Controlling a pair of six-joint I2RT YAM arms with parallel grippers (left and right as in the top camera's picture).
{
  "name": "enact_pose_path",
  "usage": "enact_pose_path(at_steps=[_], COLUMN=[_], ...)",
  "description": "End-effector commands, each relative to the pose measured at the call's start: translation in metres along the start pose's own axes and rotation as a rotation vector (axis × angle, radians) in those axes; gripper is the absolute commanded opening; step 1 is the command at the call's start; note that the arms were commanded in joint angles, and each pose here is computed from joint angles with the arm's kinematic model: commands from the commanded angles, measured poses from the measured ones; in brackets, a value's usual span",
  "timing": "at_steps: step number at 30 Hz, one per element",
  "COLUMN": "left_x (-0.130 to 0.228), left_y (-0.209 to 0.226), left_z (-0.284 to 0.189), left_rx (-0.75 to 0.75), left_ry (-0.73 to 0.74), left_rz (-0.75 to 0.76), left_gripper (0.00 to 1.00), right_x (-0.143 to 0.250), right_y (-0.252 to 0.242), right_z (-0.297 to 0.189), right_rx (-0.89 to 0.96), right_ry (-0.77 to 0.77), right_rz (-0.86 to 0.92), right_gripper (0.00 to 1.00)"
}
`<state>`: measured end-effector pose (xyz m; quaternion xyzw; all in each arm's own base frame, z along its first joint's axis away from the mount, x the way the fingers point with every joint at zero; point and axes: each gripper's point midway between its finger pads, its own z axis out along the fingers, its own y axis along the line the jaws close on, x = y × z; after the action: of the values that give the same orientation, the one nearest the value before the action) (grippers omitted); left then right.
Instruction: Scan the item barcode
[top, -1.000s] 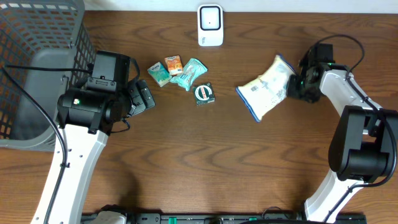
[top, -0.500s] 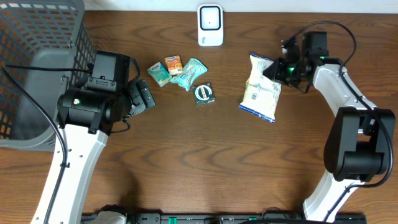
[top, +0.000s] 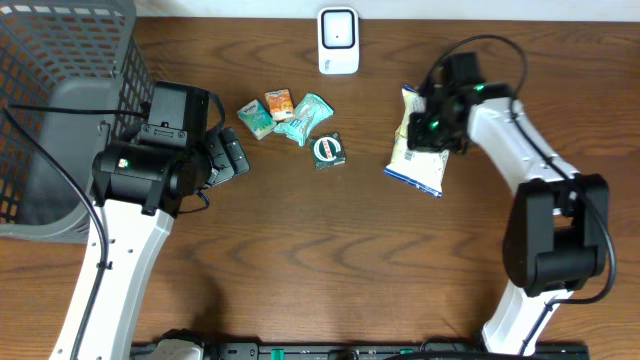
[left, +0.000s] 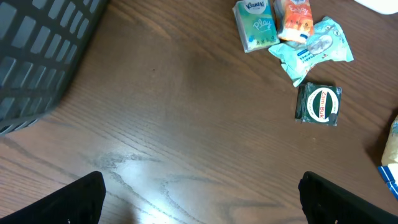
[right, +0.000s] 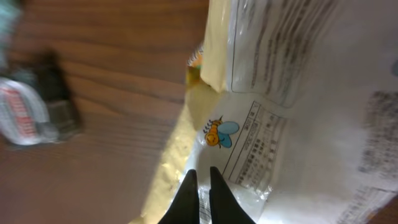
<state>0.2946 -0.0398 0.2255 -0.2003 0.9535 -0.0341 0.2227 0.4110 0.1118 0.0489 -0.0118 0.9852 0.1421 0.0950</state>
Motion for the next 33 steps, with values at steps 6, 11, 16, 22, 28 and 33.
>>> enact_pose_path(at_steps=[6, 11, 16, 22, 28, 33], left_x=[-0.002, -0.002, -0.002, -0.002, -0.002, -0.002], left_y=[0.003, 0.003, 0.003, 0.003, 0.003, 0.003], left_z=[-0.002, -0.002, -0.002, -0.002, -0.002, -0.002], left_rx=[-0.008, -0.008, -0.008, -0.008, -0.008, -0.008], left_ry=[-0.008, -0.008, -0.008, -0.008, -0.008, -0.008], left_rz=[-0.005, -0.005, -0.005, -0.005, -0.005, -0.005], left_gripper=[0.98, 0.98, 0.98, 0.98, 0.98, 0.98], right_x=[0.056, 0.060, 0.029, -0.013, -0.014, -0.005], right_y=[0.014, 0.039, 0.043, 0.004, -0.017, -0.017], right_z=[0.036, 0.021, -0.022, -0.058, -0.044, -0.011], right_rx=[0.096, 0.080, 0.140, 0.355, 0.335, 0.287], right_ry=[0.120, 0.125, 0.002, -0.188, -0.145, -0.068], right_rz=[-0.114, -0.167, -0.185, -0.155, -0.101, -0.090], right_gripper=[0.01, 0.05, 0.18, 0.38, 0.43, 0.36])
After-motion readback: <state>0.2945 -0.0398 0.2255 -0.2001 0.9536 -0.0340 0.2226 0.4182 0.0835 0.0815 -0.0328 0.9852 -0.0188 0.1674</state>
